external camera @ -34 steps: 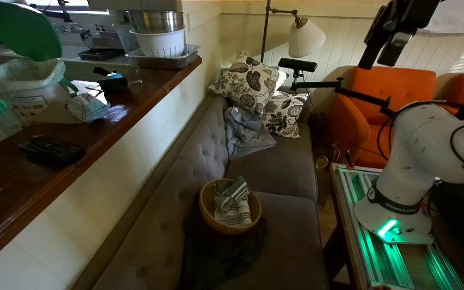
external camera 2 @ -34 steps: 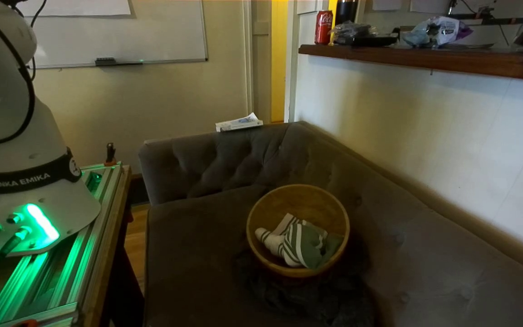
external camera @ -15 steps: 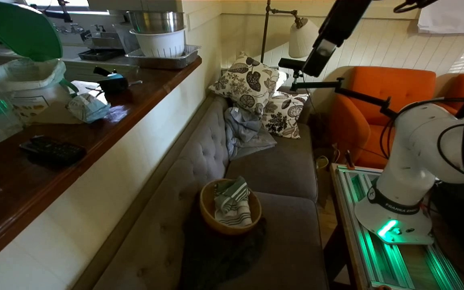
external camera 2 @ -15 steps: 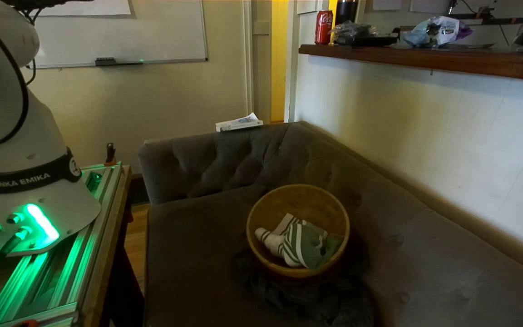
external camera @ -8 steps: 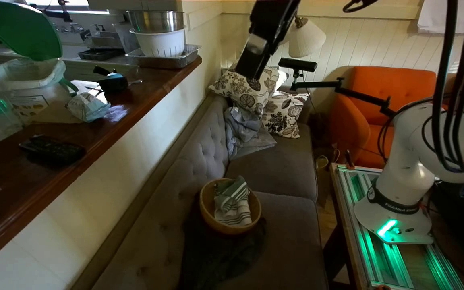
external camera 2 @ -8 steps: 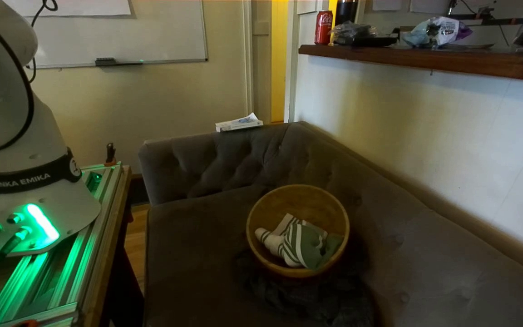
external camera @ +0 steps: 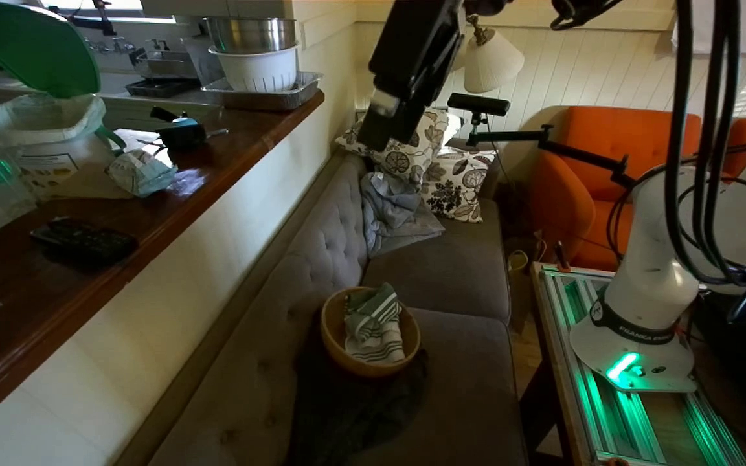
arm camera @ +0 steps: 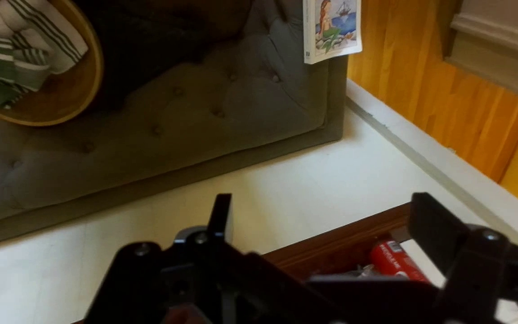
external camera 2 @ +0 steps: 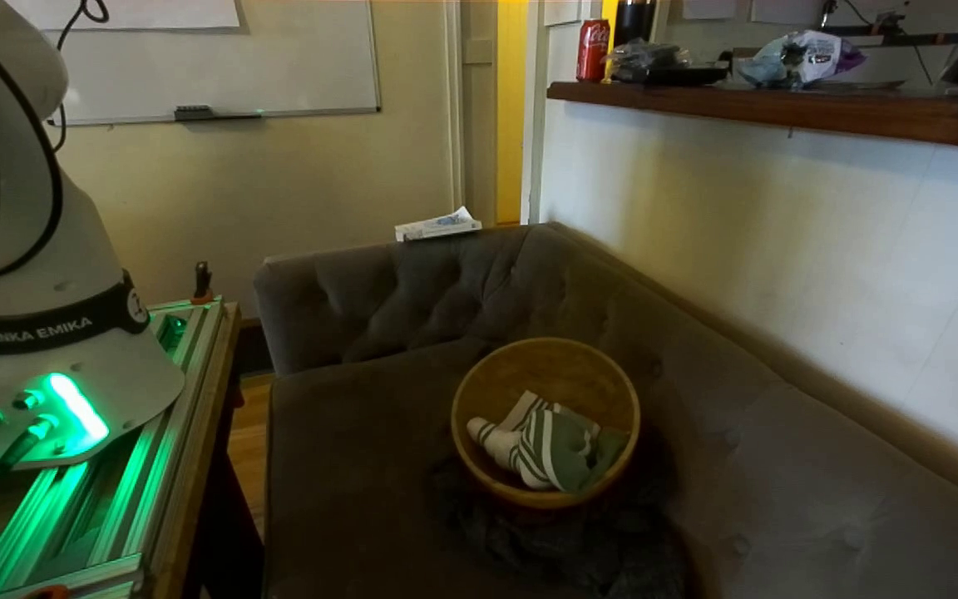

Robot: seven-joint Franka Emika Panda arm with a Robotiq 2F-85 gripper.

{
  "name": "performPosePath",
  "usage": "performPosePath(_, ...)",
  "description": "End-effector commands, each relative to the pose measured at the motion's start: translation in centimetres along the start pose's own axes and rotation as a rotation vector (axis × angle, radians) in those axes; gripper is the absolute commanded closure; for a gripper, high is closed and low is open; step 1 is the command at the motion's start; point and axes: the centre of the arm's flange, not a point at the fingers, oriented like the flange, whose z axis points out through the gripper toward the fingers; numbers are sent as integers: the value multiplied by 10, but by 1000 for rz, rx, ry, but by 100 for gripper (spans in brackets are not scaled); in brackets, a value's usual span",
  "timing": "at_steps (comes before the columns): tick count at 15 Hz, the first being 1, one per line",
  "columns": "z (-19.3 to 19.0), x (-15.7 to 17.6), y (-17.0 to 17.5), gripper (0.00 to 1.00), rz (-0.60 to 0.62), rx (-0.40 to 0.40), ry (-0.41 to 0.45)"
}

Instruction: Put the black remote control in the wooden bowl.

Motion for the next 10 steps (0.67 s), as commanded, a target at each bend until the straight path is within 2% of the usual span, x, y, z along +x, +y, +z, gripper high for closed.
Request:
performPosePath(1,22,11,-24,0,93,-41,37)
performPosePath(4,40,22,-42,0,87,-43,54)
performPosePath(10,67,52,-105,0,231,-102,360)
